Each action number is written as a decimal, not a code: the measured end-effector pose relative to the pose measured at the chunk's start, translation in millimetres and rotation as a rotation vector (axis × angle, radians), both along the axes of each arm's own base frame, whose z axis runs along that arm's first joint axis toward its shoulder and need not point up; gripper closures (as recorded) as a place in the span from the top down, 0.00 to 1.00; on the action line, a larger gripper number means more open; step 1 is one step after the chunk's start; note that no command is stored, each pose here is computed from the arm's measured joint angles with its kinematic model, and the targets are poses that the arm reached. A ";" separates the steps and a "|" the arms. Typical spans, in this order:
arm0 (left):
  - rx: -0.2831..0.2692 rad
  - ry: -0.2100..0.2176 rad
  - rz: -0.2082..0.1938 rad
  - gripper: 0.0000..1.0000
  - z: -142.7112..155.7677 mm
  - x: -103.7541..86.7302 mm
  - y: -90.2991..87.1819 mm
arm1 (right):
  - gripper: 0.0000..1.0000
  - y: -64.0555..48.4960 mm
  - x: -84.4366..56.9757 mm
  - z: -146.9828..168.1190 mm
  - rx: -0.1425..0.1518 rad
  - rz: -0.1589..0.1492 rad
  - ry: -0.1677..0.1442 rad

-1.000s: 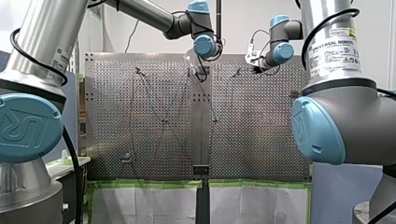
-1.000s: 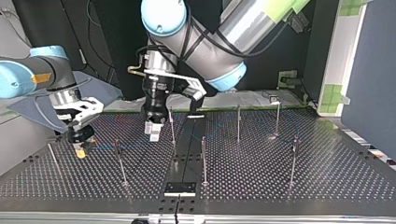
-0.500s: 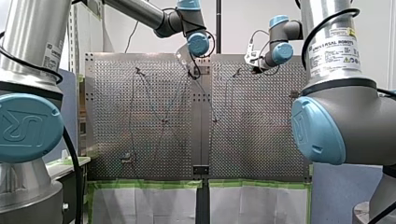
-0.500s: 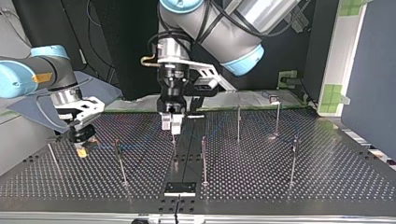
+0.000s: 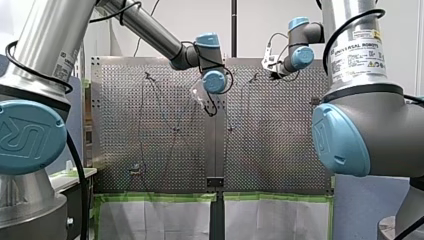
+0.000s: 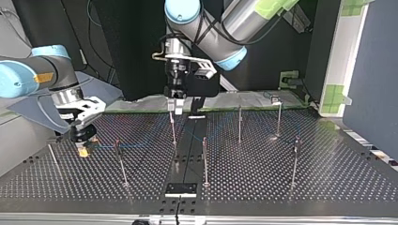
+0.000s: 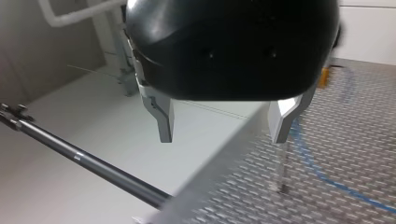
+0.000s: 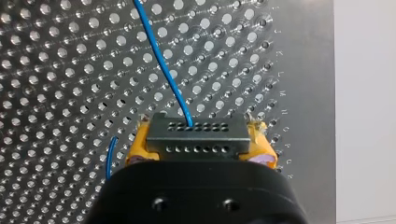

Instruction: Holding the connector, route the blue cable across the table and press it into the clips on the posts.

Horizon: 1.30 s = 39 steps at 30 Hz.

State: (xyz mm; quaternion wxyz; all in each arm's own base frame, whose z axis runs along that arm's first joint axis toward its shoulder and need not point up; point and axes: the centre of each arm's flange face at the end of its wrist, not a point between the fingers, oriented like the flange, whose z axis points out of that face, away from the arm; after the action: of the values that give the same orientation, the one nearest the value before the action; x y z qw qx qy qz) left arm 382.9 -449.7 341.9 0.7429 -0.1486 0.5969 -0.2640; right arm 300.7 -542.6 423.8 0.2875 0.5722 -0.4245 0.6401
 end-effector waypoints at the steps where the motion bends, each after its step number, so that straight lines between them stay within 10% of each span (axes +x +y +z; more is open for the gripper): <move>1: 0.005 0.010 -0.001 1.00 -12.4 -0.5 -0.6 | 0.00 0.0 0.0 0.0 0.000 0.000 0.000; 13: 0.035 0.101 0.022 1.00 -119.6 -15.7 9.1 | 0.00 -1.5 -2.2 -0.5 0.001 -0.005 0.000; 39: 0.033 0.147 0.038 1.00 -198.3 -75.3 64.0 | 0.00 -2.4 -4.2 -0.3 0.001 -0.008 0.000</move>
State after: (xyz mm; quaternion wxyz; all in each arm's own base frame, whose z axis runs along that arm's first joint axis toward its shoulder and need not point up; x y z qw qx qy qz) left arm 307.6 -385.7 143.7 0.7042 -0.1667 0.6512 -0.2286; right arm 296.5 -545.0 423.5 0.2898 0.5708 -0.4271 0.6386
